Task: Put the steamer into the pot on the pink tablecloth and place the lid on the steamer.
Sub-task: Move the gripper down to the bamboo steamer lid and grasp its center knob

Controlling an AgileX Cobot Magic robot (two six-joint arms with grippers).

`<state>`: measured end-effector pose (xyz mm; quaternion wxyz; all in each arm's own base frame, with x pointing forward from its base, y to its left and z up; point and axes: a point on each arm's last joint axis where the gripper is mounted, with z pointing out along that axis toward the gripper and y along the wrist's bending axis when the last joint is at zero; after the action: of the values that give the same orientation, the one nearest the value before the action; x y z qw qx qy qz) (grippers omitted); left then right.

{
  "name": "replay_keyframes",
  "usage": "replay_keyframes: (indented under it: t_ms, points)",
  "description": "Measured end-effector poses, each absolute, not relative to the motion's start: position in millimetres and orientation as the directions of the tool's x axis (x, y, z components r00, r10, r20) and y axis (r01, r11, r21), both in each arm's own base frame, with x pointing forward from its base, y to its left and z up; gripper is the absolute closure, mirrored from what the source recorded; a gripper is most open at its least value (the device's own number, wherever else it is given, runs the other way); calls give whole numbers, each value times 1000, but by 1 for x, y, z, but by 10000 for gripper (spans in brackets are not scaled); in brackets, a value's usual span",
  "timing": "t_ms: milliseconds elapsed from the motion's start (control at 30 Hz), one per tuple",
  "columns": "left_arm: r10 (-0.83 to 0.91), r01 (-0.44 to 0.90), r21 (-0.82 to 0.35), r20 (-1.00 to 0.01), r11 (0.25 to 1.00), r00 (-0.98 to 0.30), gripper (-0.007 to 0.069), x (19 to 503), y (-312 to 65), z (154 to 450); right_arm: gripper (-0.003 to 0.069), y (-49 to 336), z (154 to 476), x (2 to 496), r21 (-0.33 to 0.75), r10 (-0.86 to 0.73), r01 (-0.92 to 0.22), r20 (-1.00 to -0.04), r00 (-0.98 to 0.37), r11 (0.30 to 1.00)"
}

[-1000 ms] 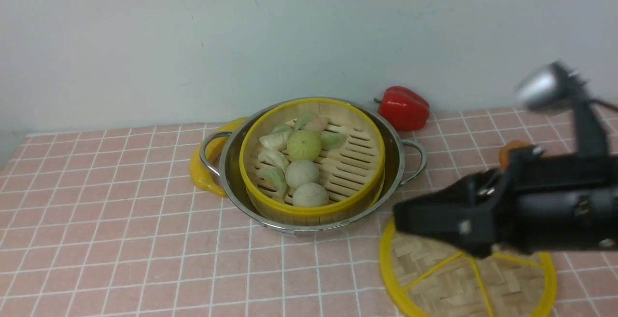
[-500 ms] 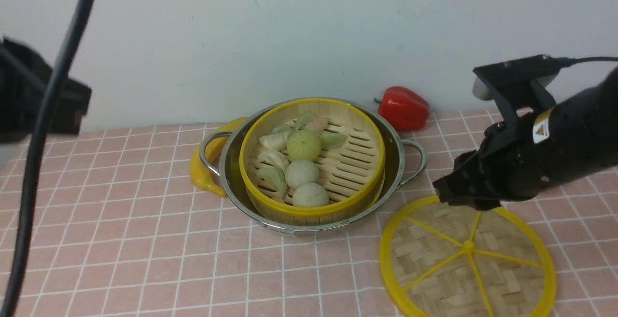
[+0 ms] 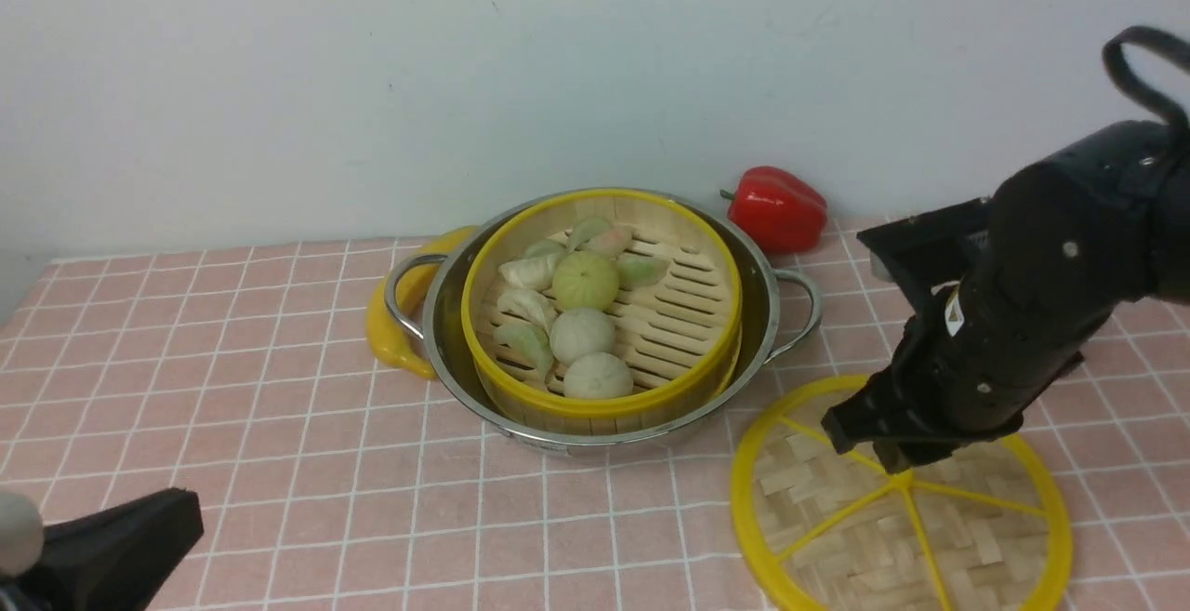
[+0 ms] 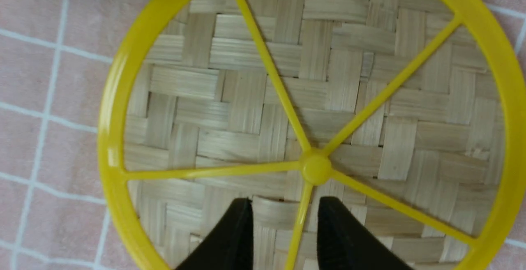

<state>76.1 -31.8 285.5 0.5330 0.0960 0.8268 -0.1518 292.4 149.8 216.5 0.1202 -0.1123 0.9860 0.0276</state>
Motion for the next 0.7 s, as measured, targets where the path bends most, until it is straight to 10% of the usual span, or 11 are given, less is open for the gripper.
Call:
replay_keyframes:
  t_ms: [700]
  points:
    - [-18, 325, -161, -915, 932, -404, 634, 72, -32, 285, 513, 150, 177, 306, -57, -232, -226, -173, -957, 973]
